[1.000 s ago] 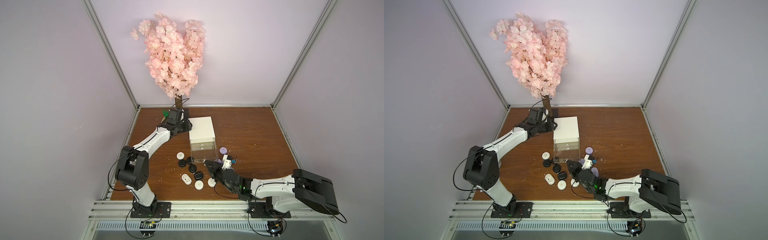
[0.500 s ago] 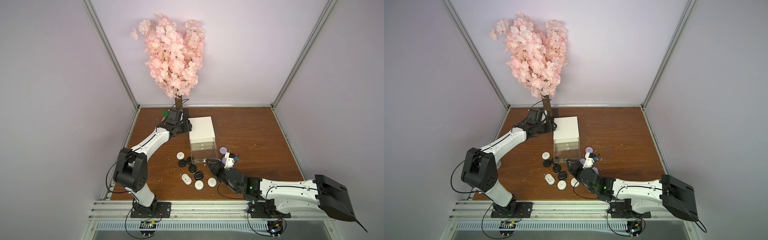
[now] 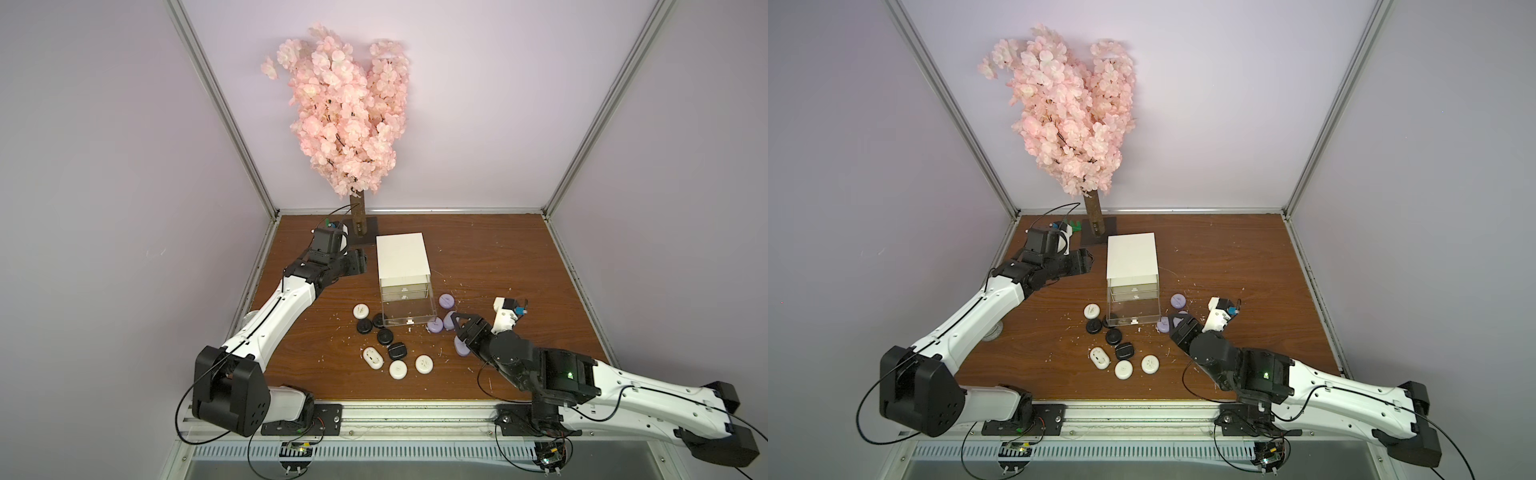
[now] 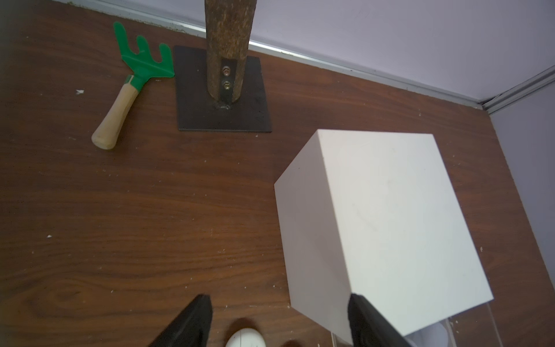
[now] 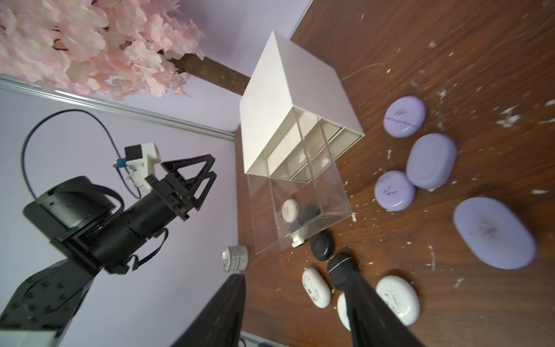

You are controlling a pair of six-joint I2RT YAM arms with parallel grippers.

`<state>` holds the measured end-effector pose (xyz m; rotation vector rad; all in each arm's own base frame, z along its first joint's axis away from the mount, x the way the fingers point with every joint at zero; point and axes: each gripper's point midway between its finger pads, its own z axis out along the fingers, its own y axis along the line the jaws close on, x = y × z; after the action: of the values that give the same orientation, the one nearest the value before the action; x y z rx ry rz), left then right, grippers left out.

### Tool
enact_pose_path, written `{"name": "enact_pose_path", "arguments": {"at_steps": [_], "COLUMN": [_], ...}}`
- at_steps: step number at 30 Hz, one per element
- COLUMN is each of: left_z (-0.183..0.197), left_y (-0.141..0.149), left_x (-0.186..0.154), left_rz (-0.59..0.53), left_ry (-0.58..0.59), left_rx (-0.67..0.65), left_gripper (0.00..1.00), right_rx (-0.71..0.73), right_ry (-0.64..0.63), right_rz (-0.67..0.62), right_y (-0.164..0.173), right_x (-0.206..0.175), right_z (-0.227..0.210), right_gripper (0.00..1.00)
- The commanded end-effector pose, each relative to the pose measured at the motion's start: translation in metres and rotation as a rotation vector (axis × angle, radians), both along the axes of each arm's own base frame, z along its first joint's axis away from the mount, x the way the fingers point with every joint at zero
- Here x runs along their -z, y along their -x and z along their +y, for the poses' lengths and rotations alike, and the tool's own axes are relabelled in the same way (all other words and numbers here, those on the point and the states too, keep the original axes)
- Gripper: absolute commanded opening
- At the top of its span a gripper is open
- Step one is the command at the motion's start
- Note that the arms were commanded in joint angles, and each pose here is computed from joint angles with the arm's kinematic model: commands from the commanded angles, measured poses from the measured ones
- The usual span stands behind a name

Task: Put the bluetooth earphones in the drawer according to color
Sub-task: Pick up the Bluetooth earphone from the center of the board.

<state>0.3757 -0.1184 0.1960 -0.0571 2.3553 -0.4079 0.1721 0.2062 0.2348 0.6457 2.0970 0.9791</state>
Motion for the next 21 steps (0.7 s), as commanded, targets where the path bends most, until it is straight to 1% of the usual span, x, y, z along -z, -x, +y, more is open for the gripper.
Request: {"name": "enact_pose_path", "arguments": {"at_steps": [1, 2, 5, 9, 14, 17, 21], "left_z": [0.012, 0.013, 0.015, 0.015, 0.019, 0.021, 0.034], "left_y": [0.010, 0.011, 0.014, 0.019, 0.025, 0.029, 0.032], "left_x": [0.020, 0.025, 0.038, 0.051, 0.049, 0.046, 0.045], "left_rz": [0.060, 0.071, 0.103, 0.147, 0.163, 0.159, 0.171], "left_ry": [-0.068, -0.075, -0.082, -0.087, -0.101, -0.111, -0.156], "left_rx": [0.008, 0.008, 0.005, 0.010, 0.000, 0.005, -0.015], "left_gripper": [0.77, 0.77, 0.79, 0.80, 0.81, 0.81, 0.83], "right_rx": [0.101, 0.103, 0.103, 0.055, -0.074, -0.174, -0.250], "right_ry": [0.346, 0.405, 0.479, 0.471, 0.409, 0.418, 0.460], "right_rz": [0.045, 0.059, 0.094, 0.111, 0.147, 0.178, 0.218], "right_y": [-0.011, -0.018, -0.041, -0.072, -0.115, -0.136, -0.157], "right_x": [0.019, 0.020, 0.025, 0.039, 0.064, 0.075, 0.087], "right_z": [-0.054, -0.061, -0.077, -0.084, -0.072, -0.056, -0.042], "right_gripper": [0.64, 0.65, 0.67, 0.68, 0.70, 0.74, 0.77]}}
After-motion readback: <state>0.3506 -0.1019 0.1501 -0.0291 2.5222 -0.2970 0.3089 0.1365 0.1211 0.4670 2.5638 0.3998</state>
